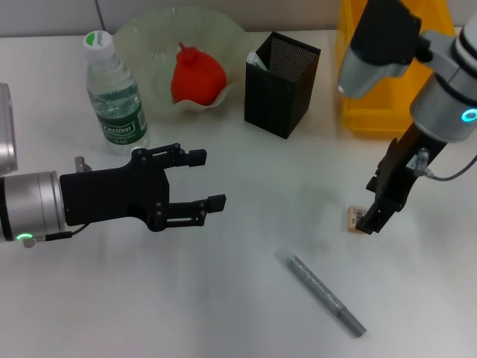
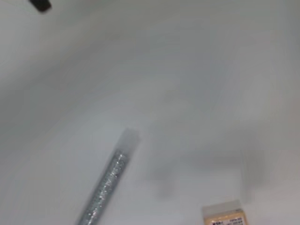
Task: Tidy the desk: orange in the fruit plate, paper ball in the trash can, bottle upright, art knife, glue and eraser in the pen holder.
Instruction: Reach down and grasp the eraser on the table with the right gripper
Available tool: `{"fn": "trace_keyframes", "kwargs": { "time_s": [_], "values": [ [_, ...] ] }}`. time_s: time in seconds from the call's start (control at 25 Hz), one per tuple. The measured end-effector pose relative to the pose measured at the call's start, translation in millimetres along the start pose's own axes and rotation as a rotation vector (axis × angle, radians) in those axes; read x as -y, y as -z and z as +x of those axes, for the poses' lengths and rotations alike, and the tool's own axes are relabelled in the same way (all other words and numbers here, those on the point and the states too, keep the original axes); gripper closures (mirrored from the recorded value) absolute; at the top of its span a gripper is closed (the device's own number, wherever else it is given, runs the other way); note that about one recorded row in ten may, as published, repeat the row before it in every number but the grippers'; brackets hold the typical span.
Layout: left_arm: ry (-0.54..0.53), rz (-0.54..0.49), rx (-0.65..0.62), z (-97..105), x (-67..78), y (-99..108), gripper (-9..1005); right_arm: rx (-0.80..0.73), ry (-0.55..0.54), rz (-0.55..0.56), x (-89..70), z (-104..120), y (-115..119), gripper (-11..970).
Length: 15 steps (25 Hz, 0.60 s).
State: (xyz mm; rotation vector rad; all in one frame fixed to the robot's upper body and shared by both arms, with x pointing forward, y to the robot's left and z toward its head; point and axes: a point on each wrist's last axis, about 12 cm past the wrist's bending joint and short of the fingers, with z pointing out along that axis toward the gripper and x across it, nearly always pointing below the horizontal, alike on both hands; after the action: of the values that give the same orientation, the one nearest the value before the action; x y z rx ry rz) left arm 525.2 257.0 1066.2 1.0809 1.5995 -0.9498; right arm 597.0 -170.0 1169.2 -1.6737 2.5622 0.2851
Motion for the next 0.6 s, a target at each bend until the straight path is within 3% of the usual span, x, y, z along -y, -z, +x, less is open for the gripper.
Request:
{"fn": "trace_keyframes", "kwargs": {
  "time_s": [0.6],
  "values": [
    [0.001, 0.001, 0.001, 0.0, 0.3, -0.7, 194, -0.024, 0.063, 0.043, -2.0, -9.0, -27.8, 205]
  ]
}}
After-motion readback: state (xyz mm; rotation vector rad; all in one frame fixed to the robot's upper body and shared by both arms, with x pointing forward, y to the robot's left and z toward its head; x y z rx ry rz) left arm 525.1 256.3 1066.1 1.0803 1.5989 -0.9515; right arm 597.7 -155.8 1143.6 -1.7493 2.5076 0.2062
